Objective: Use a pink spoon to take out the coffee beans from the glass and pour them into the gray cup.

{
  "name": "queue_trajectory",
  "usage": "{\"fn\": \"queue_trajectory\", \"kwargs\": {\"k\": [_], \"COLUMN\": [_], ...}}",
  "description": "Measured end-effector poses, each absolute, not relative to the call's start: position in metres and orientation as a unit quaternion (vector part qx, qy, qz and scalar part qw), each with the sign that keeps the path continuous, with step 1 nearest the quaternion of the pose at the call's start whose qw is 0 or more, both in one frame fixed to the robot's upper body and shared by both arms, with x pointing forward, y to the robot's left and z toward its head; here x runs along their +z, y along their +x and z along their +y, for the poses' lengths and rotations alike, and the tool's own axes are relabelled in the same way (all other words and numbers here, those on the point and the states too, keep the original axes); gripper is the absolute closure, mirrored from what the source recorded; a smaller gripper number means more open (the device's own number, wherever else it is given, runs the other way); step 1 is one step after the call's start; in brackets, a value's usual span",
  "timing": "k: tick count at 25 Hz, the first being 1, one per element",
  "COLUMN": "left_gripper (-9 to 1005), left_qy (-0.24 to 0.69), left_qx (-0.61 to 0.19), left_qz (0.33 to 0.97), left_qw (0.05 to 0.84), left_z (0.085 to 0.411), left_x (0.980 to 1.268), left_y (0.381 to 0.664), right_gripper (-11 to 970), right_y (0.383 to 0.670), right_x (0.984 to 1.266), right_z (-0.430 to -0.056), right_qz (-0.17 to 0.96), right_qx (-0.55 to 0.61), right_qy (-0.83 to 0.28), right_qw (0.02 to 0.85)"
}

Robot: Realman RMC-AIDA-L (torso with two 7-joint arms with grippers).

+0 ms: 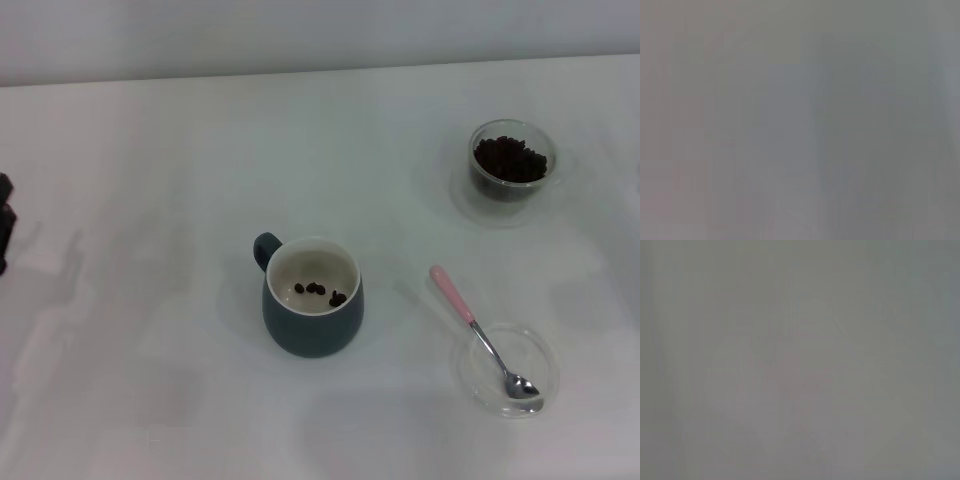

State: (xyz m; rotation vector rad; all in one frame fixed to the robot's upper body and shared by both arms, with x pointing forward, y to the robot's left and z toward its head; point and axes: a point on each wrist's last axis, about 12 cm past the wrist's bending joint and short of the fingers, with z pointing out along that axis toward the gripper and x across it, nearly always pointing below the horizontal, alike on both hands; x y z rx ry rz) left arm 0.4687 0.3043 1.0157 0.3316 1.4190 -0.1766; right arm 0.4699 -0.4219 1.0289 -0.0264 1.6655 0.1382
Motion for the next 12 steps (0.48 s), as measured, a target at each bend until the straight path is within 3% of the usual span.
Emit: {"fn": "queue_trajectory", "kwargs": {"k": [11,12], "left_gripper": [536,536], "left_qy": [0.111,0.111], "left_qx": [-0.06,-0.061], "left_qz": [0.63,0.63], "left_qw": [0.766,0.766], "left_z": [0.31,0.309], "left_x": [1.027,1.027], "left_y": [0.484,0.485], "right_gripper": [172,172], "right_y": [0.477,0.476], "right_x": [1.036,1.035], "right_z": [-0.43,-0.429], "right_qz": [0.727,0.728], "right_qx": [0.01,0.009], "right_qy": [-0.024,-0.025], "right_qw": [0.686,0.685]}}
